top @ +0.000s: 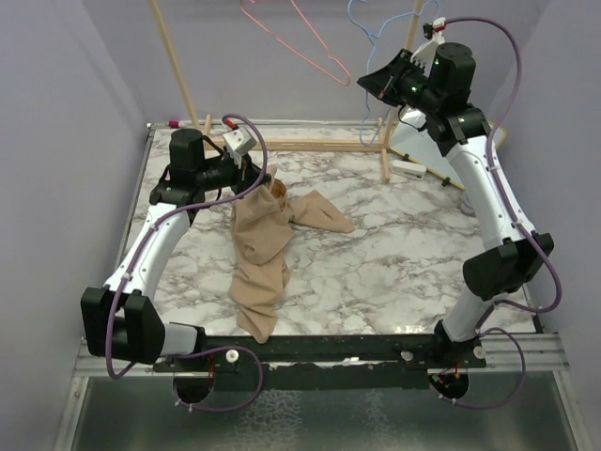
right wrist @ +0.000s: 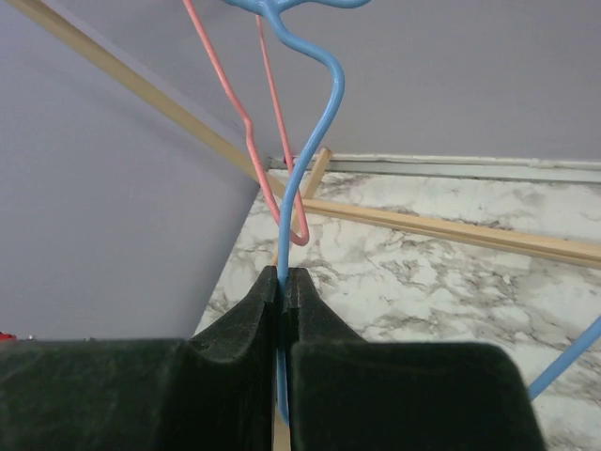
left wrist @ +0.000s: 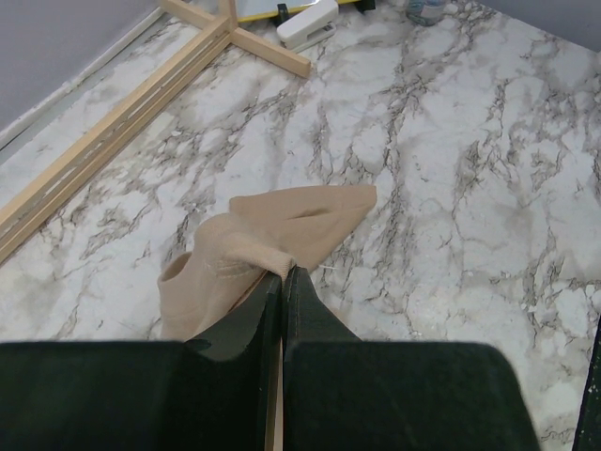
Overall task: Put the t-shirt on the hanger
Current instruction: Place the hanger at the clothesline.
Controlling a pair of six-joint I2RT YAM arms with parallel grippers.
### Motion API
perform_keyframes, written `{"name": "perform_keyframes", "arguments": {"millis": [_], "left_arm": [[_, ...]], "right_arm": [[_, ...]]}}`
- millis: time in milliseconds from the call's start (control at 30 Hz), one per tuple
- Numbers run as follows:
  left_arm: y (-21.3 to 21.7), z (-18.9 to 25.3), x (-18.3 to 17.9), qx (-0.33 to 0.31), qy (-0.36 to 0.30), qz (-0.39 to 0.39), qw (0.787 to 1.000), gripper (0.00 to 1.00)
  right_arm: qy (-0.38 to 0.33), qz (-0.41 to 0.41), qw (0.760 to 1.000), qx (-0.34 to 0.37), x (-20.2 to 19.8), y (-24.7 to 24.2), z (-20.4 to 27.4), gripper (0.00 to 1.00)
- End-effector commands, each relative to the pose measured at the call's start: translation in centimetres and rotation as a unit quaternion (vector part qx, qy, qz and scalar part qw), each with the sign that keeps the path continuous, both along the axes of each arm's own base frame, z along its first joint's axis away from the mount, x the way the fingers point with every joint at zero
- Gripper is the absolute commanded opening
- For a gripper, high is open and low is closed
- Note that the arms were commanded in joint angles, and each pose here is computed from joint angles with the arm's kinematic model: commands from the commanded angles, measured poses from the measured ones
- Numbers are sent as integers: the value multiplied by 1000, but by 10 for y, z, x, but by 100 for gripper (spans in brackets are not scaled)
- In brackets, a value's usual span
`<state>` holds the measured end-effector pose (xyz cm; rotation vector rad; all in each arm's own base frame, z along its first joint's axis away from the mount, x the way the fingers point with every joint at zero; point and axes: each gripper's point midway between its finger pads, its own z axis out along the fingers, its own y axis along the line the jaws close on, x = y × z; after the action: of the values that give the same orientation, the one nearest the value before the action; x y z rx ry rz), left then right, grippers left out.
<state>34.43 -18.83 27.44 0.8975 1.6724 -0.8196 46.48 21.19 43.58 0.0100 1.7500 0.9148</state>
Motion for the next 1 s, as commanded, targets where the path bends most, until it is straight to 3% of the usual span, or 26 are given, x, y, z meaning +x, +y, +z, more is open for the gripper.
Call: {"name": "perform_keyframes", "arguments": {"millis": [0, 233, 967], "left_arm": [[-3, 10, -3, -13, -16, -14, 1000, 0], [-2, 10, -3, -13, -17, -10, 1000, 0], [-5, 5, -5, -13, -12, -24, 1000, 0]], "right_arm": [[-62, 57, 995, 59, 2, 20, 51, 1], [-66, 62, 992, 89, 6, 21, 60, 1], [-42, 86, 990, 105, -65, 11, 53, 1]]}}
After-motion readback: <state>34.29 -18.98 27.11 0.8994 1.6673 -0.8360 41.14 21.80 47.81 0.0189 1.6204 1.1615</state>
